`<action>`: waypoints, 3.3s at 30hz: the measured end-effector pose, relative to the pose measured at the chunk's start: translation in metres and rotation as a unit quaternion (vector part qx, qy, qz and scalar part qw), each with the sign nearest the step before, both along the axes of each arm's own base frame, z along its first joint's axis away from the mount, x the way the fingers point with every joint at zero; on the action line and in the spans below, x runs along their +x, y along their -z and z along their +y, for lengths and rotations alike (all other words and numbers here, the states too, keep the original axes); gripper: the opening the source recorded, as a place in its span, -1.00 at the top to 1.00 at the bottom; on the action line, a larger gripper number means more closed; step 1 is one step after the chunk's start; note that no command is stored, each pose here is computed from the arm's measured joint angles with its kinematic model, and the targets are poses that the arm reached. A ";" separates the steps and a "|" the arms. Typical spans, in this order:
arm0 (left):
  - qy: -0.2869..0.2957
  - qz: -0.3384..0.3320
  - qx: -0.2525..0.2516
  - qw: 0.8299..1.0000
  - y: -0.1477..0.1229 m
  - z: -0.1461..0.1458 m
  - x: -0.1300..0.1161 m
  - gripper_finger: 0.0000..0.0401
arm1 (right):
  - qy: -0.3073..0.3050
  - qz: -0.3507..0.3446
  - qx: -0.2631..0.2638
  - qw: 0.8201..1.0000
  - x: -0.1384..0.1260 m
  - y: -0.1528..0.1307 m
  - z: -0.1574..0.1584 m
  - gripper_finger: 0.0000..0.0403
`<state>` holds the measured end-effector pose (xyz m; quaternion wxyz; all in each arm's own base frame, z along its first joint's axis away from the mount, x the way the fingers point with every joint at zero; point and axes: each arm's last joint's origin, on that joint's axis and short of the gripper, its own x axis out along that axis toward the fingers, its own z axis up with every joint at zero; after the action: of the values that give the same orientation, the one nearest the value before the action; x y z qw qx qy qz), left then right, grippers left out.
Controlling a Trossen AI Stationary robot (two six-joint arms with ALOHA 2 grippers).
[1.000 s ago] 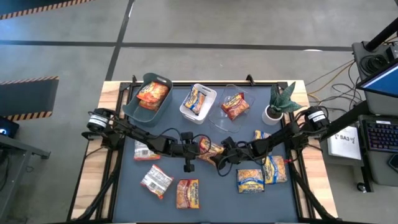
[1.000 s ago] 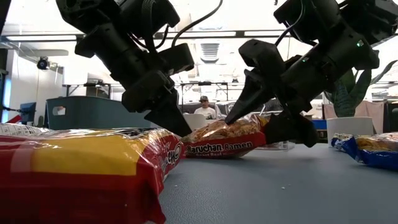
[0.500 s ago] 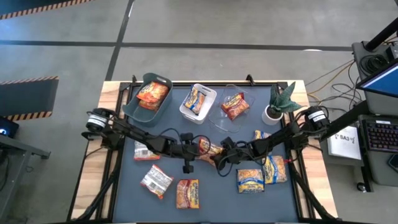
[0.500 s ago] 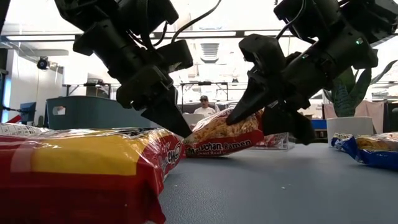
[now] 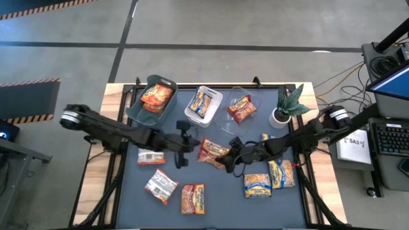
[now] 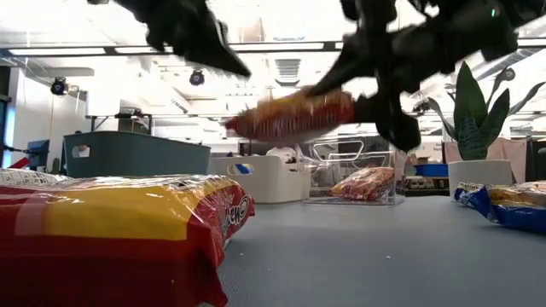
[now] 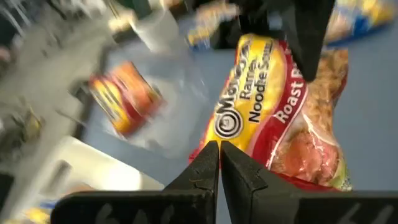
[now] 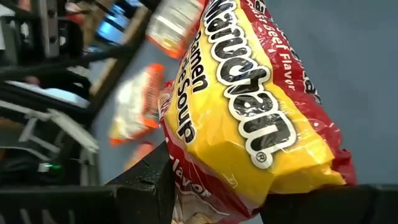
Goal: Sort Maruchan noodles
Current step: Put the red noodle pack into the transparent bin
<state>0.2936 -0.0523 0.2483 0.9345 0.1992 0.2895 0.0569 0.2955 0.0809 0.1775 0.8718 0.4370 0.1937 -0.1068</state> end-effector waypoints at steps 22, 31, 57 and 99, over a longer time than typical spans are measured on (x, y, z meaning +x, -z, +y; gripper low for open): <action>-0.016 -0.149 0.023 0.988 -0.031 0.032 -0.099 1.00 | 0.121 -0.058 0.017 0.991 -0.032 -0.091 -0.072 0.24; -0.022 -0.154 0.031 0.987 -0.027 0.035 -0.111 1.00 | 0.210 0.140 0.024 0.967 -0.045 -0.120 -0.102 0.24; -0.030 -0.155 0.038 0.987 -0.028 0.036 -0.111 1.00 | 0.225 0.343 0.017 0.912 -0.018 -0.093 -0.145 0.24; -0.030 -0.154 0.038 0.987 -0.028 0.036 -0.111 1.00 | 0.173 0.419 0.086 0.887 -0.012 -0.081 -0.185 -0.06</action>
<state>0.1830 -0.0167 0.2761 0.9577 0.2145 0.1452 0.1256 0.2836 -0.1037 0.2584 0.6360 0.4513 0.4711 -0.4122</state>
